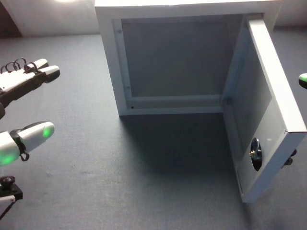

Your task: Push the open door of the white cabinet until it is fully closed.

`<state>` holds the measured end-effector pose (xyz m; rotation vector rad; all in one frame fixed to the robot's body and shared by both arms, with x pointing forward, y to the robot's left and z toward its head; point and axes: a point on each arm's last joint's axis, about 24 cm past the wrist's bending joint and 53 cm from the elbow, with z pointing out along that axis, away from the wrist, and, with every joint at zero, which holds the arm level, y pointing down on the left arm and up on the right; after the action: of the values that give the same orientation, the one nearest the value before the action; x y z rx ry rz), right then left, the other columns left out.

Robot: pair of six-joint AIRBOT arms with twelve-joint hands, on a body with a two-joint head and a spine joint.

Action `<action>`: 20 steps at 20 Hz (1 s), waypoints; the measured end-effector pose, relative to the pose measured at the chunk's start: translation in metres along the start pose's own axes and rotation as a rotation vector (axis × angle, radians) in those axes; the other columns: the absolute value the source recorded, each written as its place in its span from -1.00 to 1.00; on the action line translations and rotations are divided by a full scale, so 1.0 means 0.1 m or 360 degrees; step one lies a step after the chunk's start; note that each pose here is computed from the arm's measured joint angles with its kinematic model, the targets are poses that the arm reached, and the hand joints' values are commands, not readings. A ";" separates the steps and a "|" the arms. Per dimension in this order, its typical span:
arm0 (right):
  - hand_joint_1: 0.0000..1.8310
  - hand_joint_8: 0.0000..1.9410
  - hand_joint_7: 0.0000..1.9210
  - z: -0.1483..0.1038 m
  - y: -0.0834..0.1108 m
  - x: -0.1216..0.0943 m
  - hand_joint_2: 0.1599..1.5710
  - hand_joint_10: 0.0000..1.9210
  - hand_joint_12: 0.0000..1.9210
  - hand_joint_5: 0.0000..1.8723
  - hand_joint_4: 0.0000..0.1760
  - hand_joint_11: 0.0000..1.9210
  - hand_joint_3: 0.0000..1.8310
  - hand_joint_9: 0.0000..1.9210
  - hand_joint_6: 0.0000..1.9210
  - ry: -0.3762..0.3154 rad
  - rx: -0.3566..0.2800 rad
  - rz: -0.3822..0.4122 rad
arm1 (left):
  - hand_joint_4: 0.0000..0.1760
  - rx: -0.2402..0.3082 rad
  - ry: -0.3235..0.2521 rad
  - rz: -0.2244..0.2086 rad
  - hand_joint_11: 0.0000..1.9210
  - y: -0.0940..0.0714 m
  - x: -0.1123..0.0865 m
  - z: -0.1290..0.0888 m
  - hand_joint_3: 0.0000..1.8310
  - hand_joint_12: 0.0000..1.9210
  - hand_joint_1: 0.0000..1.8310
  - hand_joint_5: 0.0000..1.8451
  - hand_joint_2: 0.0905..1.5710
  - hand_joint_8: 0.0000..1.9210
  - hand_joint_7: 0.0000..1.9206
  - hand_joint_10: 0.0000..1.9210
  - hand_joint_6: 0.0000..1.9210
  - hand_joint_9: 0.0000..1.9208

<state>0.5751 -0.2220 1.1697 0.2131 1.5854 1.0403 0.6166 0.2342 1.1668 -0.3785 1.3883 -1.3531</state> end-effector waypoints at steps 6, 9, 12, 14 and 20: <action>-0.40 -0.99 -0.95 0.00 0.02 0.02 0.74 -0.97 -0.17 -0.85 -1.00 -1.00 -1.00 -0.93 -0.99 0.0010 -0.0009 -0.0002 | -1.00 -0.0001 -0.0001 0.0000 -1.00 0.00 0.00 0.00 -1.00 -0.24 -0.60 -0.80 0.68 -1.00 -0.88 -0.99 -1.00 -0.86; -0.47 -0.99 -0.88 -0.01 0.12 0.10 0.73 -0.94 0.10 -0.80 -1.00 -1.00 -1.00 -0.87 -0.99 0.0062 -0.0059 -0.0011 | -1.00 0.0000 -0.0001 0.0000 -1.00 0.00 0.00 0.00 -1.00 -0.25 -0.64 -0.80 0.69 -1.00 -0.89 -1.00 -1.00 -0.85; -0.51 -0.99 -0.84 0.00 0.24 0.17 0.74 -0.89 0.26 -0.75 -1.00 -1.00 -1.00 -0.83 -0.98 0.0101 -0.0128 -0.0021 | -1.00 0.0000 -0.0006 0.0000 -1.00 0.00 -0.01 0.00 -1.00 -0.23 -0.60 -0.81 0.69 -1.00 -0.90 -1.00 -1.00 -0.85; -0.57 -0.99 -0.82 0.00 0.29 0.19 0.75 -0.87 0.24 -0.73 -1.00 -1.00 -1.00 -0.81 -0.98 0.0113 -0.0163 -0.0027 | -1.00 0.0004 -0.0008 0.0000 -1.00 -0.01 -0.01 0.00 -1.00 -0.23 -0.56 -0.81 0.69 -1.00 -0.90 -1.00 -1.00 -0.86; -0.53 -0.99 -0.77 -0.01 0.43 0.29 0.70 -0.83 0.34 -0.71 -1.00 -1.00 -1.00 -0.77 -0.99 0.0174 -0.0249 -0.0029 | -1.00 0.0013 -0.0015 0.0000 -1.00 -0.02 -0.02 0.00 -1.00 -0.33 -0.54 -0.84 0.67 -1.00 -0.93 -1.00 -1.00 -0.89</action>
<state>0.5484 -0.1788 1.1801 0.0358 1.5917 1.1722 0.6162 0.2357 1.1693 -0.3789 1.3748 -1.3550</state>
